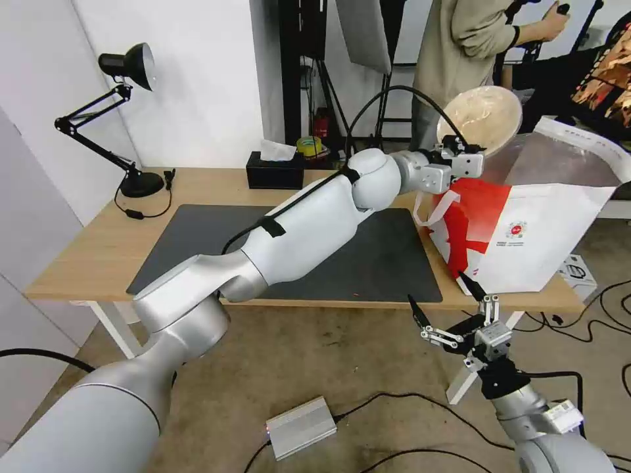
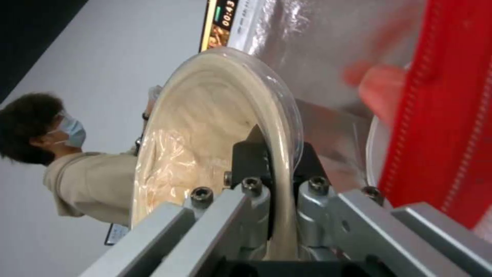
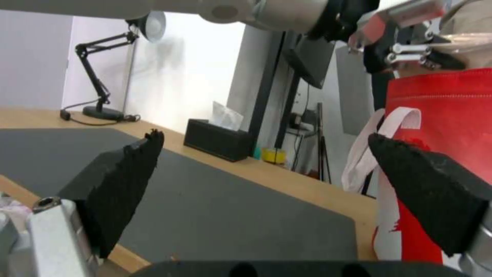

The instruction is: Pick up the trash from the table and place it into the takeout bag.

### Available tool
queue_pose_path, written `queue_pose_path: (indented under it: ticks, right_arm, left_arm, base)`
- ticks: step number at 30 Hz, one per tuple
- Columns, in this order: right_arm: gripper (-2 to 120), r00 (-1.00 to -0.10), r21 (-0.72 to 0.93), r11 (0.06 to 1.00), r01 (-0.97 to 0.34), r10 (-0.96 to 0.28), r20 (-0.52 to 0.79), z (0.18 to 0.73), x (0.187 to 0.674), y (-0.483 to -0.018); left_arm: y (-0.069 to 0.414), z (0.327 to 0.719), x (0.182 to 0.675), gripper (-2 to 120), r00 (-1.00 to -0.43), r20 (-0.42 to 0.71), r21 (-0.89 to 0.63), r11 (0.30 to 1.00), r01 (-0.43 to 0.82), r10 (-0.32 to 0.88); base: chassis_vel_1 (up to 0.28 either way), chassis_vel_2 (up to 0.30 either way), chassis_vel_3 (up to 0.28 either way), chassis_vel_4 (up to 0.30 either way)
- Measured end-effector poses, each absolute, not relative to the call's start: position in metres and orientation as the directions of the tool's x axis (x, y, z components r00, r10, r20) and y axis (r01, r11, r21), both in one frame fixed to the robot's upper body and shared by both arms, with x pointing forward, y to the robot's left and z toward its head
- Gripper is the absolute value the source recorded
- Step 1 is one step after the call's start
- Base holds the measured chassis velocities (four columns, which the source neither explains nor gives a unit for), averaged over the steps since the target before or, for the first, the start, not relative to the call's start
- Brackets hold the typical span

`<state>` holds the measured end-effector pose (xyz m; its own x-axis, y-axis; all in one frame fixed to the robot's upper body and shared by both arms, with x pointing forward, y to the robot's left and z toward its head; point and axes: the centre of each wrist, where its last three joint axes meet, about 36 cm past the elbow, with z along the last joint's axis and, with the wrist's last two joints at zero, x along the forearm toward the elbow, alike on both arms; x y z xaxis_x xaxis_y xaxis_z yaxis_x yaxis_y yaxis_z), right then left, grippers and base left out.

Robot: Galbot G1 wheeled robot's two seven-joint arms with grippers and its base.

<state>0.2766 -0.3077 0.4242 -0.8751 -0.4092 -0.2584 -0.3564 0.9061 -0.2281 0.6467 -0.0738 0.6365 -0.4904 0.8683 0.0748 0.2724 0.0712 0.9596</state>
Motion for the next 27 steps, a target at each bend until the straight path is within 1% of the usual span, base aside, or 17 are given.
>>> queue_pose_path:
  ticks: [6, 27]
  right_arm:
    - [100, -0.875, -0.228, 0.906, -0.356, -0.409, -0.258, 0.424, 0.277, -0.308]
    - [100, -0.875, -0.228, 0.906, -0.356, -0.409, -0.258, 0.424, 0.277, -0.308]
  left_arm:
    - [-0.075, 0.630, 0.648, 0, -0.488, 0.094, 0.965, 0.042, 0.259, 0.868]
    - [-0.077, 0.620, 0.649, 0, -0.493, 0.124, 0.971, -0.003, 0.239, 0.861]
  base:
    - [0.000, 0.000, 0.000, 0.000]
    - [0.000, 0.000, 0.000, 0.000]
